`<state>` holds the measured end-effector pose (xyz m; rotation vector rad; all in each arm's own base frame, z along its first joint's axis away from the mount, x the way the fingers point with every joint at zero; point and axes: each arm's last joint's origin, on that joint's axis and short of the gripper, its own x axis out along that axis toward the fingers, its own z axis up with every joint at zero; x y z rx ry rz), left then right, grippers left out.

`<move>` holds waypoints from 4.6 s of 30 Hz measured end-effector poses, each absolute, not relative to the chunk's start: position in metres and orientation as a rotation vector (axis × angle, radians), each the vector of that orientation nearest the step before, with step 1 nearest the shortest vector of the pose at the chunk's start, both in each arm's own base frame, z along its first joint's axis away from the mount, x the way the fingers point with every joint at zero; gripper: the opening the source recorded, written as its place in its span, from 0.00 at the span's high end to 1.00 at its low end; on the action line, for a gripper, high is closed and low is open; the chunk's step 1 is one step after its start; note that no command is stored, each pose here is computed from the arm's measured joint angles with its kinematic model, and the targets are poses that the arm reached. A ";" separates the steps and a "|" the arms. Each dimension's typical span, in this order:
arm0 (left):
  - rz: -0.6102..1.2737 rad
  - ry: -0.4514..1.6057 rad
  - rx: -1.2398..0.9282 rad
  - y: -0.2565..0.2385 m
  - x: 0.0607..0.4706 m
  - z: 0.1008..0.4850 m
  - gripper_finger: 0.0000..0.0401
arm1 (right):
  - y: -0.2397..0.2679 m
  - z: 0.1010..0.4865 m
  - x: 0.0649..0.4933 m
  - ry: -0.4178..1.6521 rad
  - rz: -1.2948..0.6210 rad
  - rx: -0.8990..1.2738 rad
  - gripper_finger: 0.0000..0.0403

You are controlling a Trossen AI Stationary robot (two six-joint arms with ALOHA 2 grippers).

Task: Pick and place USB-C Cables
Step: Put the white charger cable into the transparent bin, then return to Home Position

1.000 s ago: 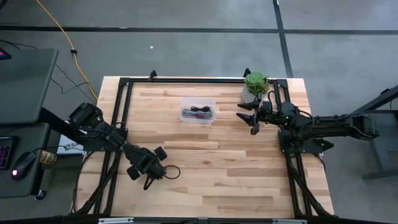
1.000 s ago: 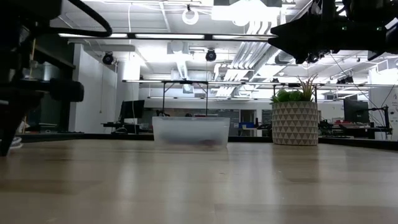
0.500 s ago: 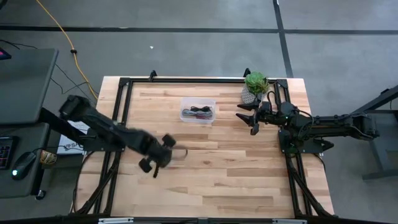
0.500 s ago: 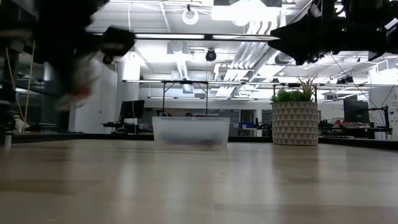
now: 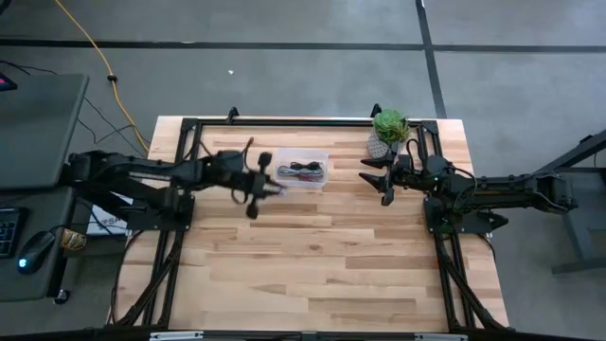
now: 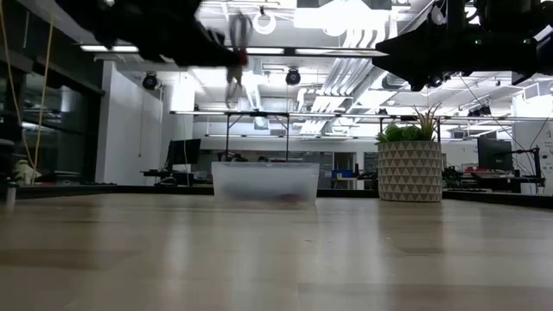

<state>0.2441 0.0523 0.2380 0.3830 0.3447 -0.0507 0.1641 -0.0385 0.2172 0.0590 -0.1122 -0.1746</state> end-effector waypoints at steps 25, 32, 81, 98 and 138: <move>0.176 0.740 0.352 0.144 0.314 0.204 1.00 | -0.039 0.214 0.165 -0.086 -0.177 0.059 0.52; 0.244 0.834 0.306 0.166 0.300 0.197 1.00 | -0.039 0.214 0.165 -0.086 -0.178 0.059 0.52; 0.159 0.519 0.159 0.123 0.258 0.293 0.46 | -0.039 0.214 0.165 -0.086 -0.179 0.058 0.52; 0.177 -0.031 0.124 0.093 0.174 0.269 0.59 | -0.039 0.214 0.165 -0.086 -0.179 0.058 0.52; 0.041 -0.148 0.050 0.015 0.112 0.188 1.00 | -0.039 0.218 0.164 -0.121 -0.175 0.078 0.52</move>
